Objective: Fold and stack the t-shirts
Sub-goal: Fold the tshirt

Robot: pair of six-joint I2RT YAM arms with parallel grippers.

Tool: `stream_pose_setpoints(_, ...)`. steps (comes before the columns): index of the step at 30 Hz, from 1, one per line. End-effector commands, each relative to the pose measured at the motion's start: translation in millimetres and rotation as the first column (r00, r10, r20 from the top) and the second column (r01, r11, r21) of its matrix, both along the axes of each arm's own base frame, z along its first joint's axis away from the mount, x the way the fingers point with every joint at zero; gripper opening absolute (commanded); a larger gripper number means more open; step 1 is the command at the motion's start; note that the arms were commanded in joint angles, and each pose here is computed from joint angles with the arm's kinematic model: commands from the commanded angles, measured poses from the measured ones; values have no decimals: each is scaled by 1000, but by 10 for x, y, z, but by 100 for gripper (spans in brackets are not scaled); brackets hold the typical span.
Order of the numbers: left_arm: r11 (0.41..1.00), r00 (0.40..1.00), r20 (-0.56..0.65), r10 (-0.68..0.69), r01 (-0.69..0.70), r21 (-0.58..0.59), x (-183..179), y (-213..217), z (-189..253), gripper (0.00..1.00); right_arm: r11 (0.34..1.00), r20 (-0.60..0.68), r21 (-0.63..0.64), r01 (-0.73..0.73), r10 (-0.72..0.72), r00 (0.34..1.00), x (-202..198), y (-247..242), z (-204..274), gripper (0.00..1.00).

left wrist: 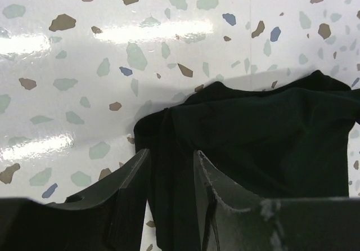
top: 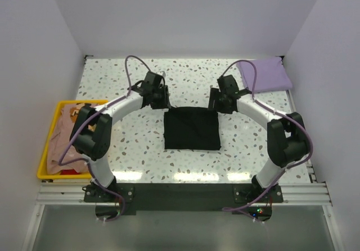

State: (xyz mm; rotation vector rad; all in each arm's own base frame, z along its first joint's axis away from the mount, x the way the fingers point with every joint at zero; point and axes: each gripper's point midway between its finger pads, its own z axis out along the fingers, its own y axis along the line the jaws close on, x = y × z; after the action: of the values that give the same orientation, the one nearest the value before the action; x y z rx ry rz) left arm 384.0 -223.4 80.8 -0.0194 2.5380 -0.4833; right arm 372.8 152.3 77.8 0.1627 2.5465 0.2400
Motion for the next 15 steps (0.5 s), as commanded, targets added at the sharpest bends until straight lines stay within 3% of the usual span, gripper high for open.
stream_pose_setpoints(1,1000,998,53,-20,19,22,179,-13,147,41,1000,68,27,-8,6,998,190,91,198,64)
stream_pose_setpoints(7,999,999,41,-32,32,-16,253,-129,60,41,1000,50,26,-1,-1,999,241,115,84,59)
stream_pose_setpoints(15,997,999,28,-42,43,-66,294,-246,28,36,1000,37,28,8,-9,999,310,146,12,44)
